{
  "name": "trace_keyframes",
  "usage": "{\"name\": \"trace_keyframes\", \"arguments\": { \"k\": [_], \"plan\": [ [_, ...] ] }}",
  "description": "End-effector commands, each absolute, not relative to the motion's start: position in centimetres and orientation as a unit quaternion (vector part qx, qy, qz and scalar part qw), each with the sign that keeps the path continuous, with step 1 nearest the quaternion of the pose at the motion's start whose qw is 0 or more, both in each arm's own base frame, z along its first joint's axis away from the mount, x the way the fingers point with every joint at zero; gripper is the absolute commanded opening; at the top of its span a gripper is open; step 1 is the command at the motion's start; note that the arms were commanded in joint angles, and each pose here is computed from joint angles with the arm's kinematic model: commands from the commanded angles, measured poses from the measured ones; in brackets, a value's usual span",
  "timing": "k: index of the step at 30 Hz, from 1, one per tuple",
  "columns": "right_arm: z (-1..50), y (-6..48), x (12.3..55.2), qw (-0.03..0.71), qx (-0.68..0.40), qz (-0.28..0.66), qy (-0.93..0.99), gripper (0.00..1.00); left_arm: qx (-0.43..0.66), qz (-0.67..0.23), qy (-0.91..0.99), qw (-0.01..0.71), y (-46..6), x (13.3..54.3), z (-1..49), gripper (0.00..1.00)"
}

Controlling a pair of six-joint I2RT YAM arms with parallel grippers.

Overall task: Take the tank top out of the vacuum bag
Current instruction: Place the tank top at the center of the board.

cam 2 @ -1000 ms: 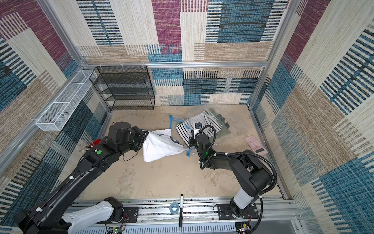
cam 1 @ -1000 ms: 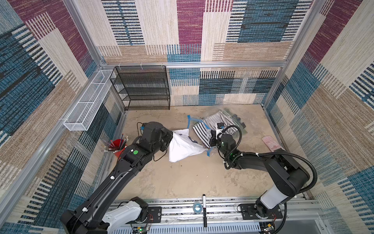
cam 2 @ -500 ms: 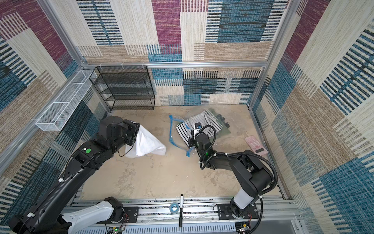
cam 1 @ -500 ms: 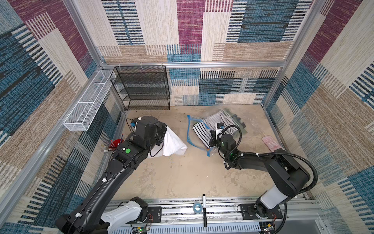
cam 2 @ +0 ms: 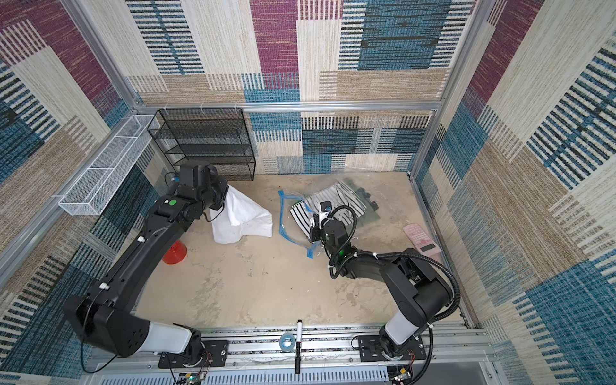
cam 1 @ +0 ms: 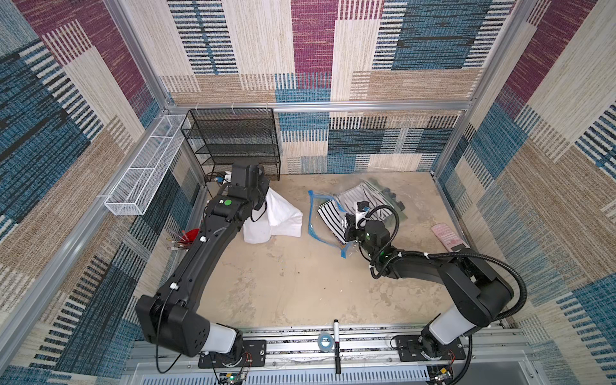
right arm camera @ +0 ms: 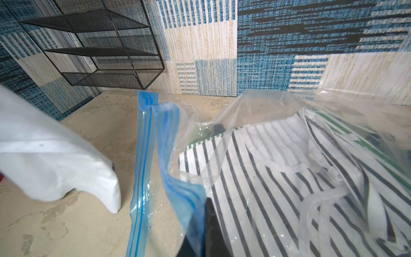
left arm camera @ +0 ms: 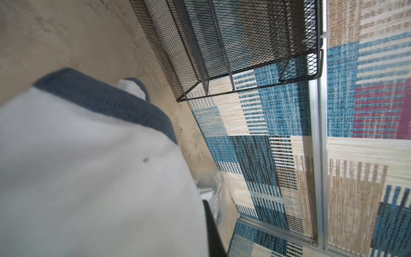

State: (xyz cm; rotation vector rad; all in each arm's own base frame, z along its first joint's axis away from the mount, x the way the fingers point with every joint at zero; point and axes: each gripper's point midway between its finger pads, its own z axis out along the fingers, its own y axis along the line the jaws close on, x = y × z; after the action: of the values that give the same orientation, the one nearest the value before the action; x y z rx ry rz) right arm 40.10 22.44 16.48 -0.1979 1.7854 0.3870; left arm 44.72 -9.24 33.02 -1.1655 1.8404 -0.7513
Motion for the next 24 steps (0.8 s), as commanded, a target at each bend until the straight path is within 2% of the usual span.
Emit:
{"name": "trace_keyframes", "arguments": {
  "k": [1, 5, 8, 11, 15, 18, 20, 24],
  "plan": [
    [17.1, 22.9, 40.0, 0.609, -0.086, 0.182, 0.767, 0.0, -0.413, -0.336, 0.722, 0.442, -9.9, 49.3, 36.5, 0.0],
    [16.7, 22.9, 40.3, 0.605, -0.088, 0.177, 0.771, 0.0, -0.395, -0.344, 0.716, 0.461, -9.6, 54.0, 39.7, 0.0],
    [16.5, 23.1, 40.3, 0.602, -0.091, 0.176, 0.773, 0.0, -0.4, -0.333, 0.716, 0.465, -9.2, 54.2, 40.0, 0.0],
    [16.5, 23.2, 40.3, 0.601, -0.092, 0.179, 0.773, 0.0, -0.451, -0.311, 0.719, 0.428, -8.2, 52.1, 34.2, 0.0],
    [16.2, 23.5, 40.4, 0.596, -0.095, 0.182, 0.776, 0.0, -0.526, -0.269, 0.728, 0.349, -7.0, 47.2, 21.6, 0.0],
    [16.0, 23.5, 40.5, 0.593, -0.096, 0.181, 0.779, 0.0, -0.557, -0.258, 0.732, 0.297, -7.5, 43.4, 14.1, 0.0],
    [15.9, 23.6, 40.5, 0.593, -0.097, 0.18, 0.779, 0.0, -0.569, -0.244, 0.735, 0.277, -7.7, 41.2, 11.3, 0.0],
    [15.7, 23.7, 40.6, 0.59, -0.098, 0.18, 0.781, 0.0, -0.582, -0.217, 0.735, 0.273, -7.4, 38.3, 9.2, 0.0]
  ]
}}
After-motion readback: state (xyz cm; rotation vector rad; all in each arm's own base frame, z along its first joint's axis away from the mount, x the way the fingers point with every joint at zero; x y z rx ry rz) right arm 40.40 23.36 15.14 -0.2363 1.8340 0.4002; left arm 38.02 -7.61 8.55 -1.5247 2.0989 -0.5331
